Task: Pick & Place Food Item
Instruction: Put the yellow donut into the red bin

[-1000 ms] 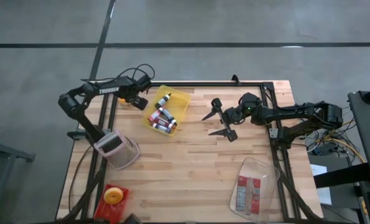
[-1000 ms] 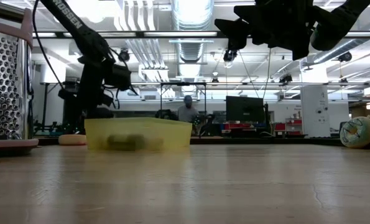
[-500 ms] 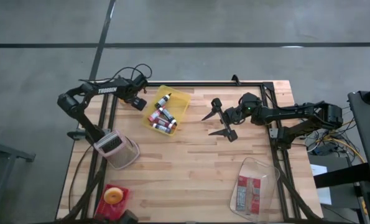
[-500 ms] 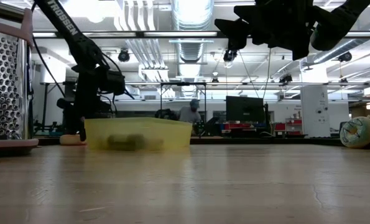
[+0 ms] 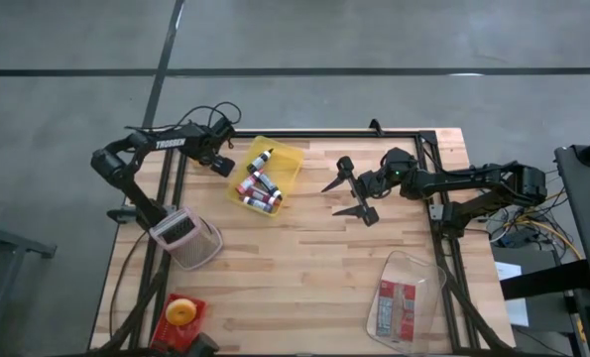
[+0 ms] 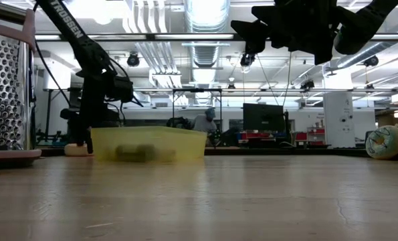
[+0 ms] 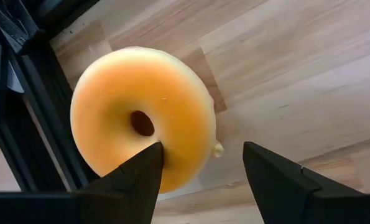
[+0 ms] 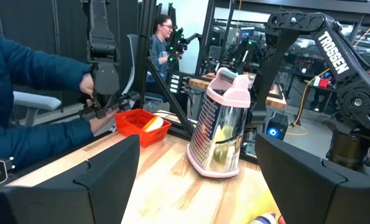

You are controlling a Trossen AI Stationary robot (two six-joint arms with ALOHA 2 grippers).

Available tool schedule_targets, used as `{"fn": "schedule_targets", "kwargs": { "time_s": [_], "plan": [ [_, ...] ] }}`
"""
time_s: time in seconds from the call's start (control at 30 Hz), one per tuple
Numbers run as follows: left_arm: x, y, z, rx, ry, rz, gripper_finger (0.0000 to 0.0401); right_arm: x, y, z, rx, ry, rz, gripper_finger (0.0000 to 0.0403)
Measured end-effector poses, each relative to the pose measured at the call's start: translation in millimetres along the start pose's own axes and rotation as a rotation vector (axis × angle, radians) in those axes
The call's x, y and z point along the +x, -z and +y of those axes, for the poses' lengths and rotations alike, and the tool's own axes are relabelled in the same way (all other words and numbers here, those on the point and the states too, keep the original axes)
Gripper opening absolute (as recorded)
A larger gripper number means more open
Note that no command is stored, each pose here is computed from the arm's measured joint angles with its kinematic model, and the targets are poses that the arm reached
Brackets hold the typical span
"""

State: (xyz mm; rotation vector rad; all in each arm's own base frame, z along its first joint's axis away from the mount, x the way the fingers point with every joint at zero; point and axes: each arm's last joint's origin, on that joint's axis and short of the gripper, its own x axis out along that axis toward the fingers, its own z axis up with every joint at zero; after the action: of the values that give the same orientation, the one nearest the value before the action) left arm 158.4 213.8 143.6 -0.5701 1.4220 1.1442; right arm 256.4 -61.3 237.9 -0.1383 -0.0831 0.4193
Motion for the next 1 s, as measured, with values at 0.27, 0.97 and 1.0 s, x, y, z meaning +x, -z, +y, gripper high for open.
{"fn": "schedule_targets", "kwargs": {
  "time_s": [0.27,0.97,1.0],
  "plan": [
    [0.3,0.1,2.3,-0.017,-0.086,-0.016,0.0193,0.0,0.1,0.0,0.000,0.000,0.000,0.0315],
    [5.8,5.4,2.1,-0.018,-0.113,-0.014,0.0018,0.0,0.1,0.0,0.000,0.000,0.000,0.0315],
    [5.8,5.3,2.1,-0.019,-0.112,-0.014,0.0016,0.0,0.0,0.0,0.000,0.000,0.000,0.0315]
  ]
}}
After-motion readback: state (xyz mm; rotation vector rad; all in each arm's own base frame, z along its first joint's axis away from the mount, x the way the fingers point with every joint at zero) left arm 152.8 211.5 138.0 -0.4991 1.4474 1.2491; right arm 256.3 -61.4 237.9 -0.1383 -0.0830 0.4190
